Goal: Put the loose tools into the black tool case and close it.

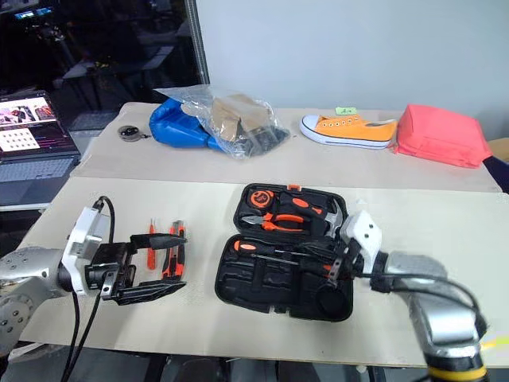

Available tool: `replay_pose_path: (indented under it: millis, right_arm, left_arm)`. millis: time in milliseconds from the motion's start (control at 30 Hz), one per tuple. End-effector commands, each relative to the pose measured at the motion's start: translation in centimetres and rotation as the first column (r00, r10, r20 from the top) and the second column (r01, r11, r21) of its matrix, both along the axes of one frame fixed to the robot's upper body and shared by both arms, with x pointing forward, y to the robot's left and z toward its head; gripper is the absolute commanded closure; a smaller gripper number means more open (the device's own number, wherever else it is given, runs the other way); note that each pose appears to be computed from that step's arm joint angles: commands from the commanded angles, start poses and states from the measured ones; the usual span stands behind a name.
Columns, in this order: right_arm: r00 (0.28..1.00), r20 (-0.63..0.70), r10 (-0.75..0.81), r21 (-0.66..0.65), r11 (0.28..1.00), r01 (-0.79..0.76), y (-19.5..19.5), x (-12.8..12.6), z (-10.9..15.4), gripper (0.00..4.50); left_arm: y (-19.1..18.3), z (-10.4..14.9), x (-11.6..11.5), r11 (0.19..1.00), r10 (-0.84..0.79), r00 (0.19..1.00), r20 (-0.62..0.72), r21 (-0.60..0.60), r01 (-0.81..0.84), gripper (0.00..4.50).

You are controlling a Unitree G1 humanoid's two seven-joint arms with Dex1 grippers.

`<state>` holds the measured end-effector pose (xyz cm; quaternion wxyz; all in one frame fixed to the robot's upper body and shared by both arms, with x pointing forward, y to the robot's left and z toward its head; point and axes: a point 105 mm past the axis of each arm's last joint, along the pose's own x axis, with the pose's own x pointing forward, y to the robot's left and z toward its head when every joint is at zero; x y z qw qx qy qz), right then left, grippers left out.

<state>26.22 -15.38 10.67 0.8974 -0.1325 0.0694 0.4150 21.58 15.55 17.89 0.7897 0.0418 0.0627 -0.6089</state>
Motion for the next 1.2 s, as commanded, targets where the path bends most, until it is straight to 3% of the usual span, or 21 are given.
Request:
replay_pose_path:
  millis: [33,167,300,400,433,533,600,700,800,967,1033,1200]
  right_arm:
    - [0.999,0.014,0.04,-0.105,0.994,-0.039,0.7,-0.8,-1.9,4.44]
    - [0.994,-0.029,0.101,-0.345,0.933,-0.105,-0.3,-1.1,-5.4,4.44]
    - [0.994,-0.008,0.109,-0.398,0.912,-0.103,-1.0,-0.3,-5.6,4.44]
    - [0.992,0.103,0.078,-0.282,0.958,-0.047,-0.4,0.7,-2.7,4.44]
    - [0.981,0.182,0.067,-0.22,0.975,-0.026,-0.1,0.9,-0.8,4.44]
    - [0.968,0.244,0.066,0.009,0.997,-0.07,0.3,-0.2,3.7,4.44]
    - [0.962,0.239,0.136,0.045,0.988,-0.15,0.5,-1.3,5.2,3.9]
    - [0.938,0.233,0.255,0.075,0.957,-0.279,1.4,-2.5,7.8,3.2]
    - [0.899,0.245,0.363,0.054,0.921,-0.386,2.4,-3.2,9.6,2.1]
    - [0.838,0.224,0.497,-0.006,0.861,-0.508,3.3,-4.0,10.4,0.31]
    - [0.826,0.219,0.519,-0.037,0.851,-0.524,3.3,-3.9,10.3,0.03]
    - [0.821,0.22,0.526,-0.074,0.848,-0.524,3.4,-3.4,9.8,0.03]
  left_arm:
    - [0.1,0.7,0.3,1.0,0.007,0.999,0.051,-0.002,-0.007,0.0]
    - [0.0,0.5,0.3,1.0,0.016,0.999,0.051,0.001,-0.016,0.0]
    - [-0.2,0.2,0.4,0.999,0.039,0.998,0.055,-0.001,-0.039,0.0]
    - [0.2,0.3,1.0,0.992,0.125,0.99,0.064,-0.032,-0.123,0.0]
    - [0.5,0.1,1.6,0.979,0.202,0.977,0.069,-0.037,-0.2,0.0]
    - [1.5,-0.3,3.4,0.91,0.414,0.905,0.098,-0.057,-0.41,0.0]
    - [2.2,-0.7,4.4,0.839,0.544,0.834,0.091,-0.044,-0.543,0.0]
    - [4.7,-2.0,5.9,0.667,0.745,0.667,-0.001,0.027,-0.744,0.0]
    - [6.2,-3.0,6.0,0.544,0.839,0.537,-0.092,0.088,-0.835,0.0]
    - [8.2,-5.5,5.0,0.351,0.936,0.342,-0.078,0.224,-0.909,0.0]
    - [8.3,-6.4,4.6,0.314,0.949,0.304,-0.081,0.264,-0.912,0.0]
    - [8.5,-7.3,4.3,0.252,0.967,0.246,-0.058,0.305,-0.918,0.0]
